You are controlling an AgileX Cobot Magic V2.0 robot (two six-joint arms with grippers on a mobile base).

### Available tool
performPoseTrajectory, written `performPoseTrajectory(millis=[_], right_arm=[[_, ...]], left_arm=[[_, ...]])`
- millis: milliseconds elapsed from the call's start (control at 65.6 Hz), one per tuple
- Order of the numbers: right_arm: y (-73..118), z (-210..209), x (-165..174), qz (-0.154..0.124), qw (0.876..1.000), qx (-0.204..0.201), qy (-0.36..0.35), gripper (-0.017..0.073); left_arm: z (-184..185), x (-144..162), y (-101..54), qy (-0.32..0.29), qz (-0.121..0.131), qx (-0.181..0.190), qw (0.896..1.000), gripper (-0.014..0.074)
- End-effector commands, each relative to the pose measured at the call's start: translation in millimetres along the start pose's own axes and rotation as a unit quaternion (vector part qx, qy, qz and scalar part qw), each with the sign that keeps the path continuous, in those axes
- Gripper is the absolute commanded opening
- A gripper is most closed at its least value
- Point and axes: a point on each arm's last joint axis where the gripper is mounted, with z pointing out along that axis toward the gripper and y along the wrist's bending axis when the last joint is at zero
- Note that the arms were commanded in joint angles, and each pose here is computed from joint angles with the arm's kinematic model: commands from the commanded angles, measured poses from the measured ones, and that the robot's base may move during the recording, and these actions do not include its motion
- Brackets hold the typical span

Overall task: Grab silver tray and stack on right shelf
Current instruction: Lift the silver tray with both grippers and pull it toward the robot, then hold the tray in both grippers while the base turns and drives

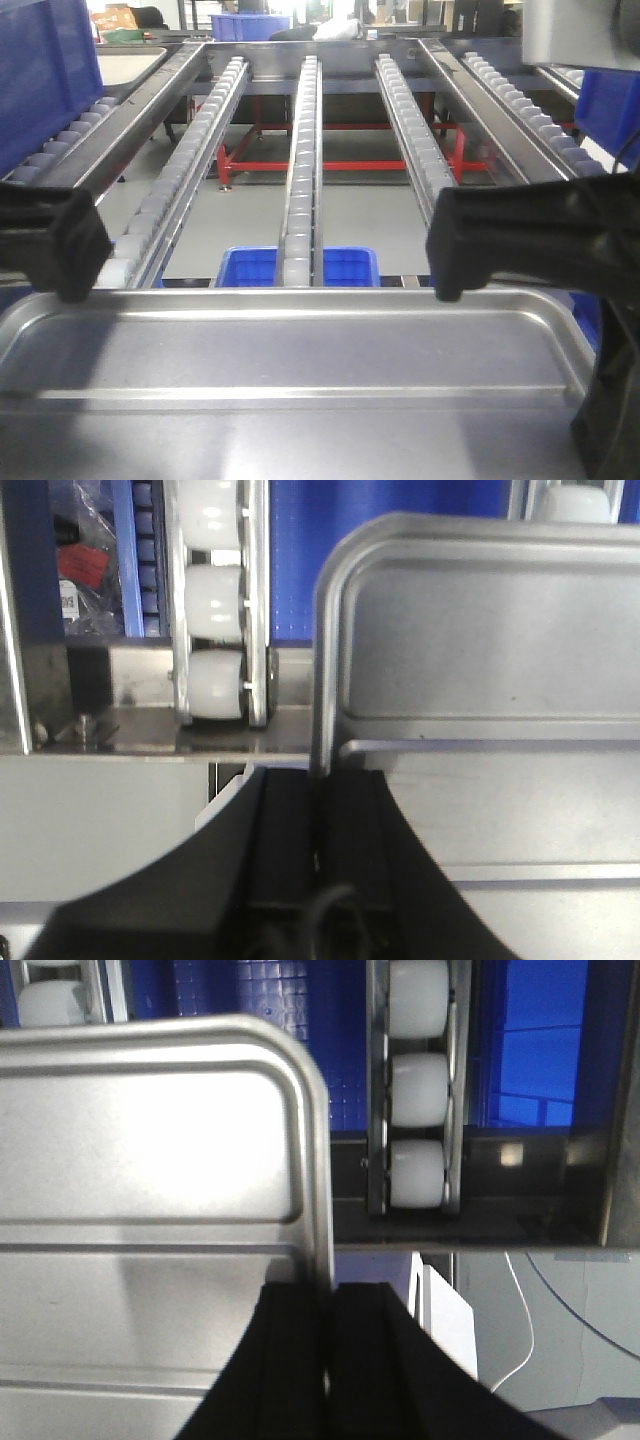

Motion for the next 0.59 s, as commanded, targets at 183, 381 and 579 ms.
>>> performPoseTrajectory(millis=[183, 381, 579], right_arm=[[1.1, -10.2, -6.5, -0.010, 1.000, -0.014, -0.026, 0.0058], [1.1, -10.2, -6.5, -0.010, 1.000, -0.014, -0.026, 0.0058], [1.1, -10.2, -6.5, -0.010, 1.000, -0.014, -0.026, 0.0058]], left_arm=[[-11.4, -4.1, -0.2, -0.017, 0.001, 0.010, 1.000, -0.0092], [-11.4, -4.1, -0.2, -0.017, 0.001, 0.010, 1.000, -0.0092], [-11.4, -4.1, -0.2, -0.017, 0.001, 0.010, 1.000, -0.0092]])
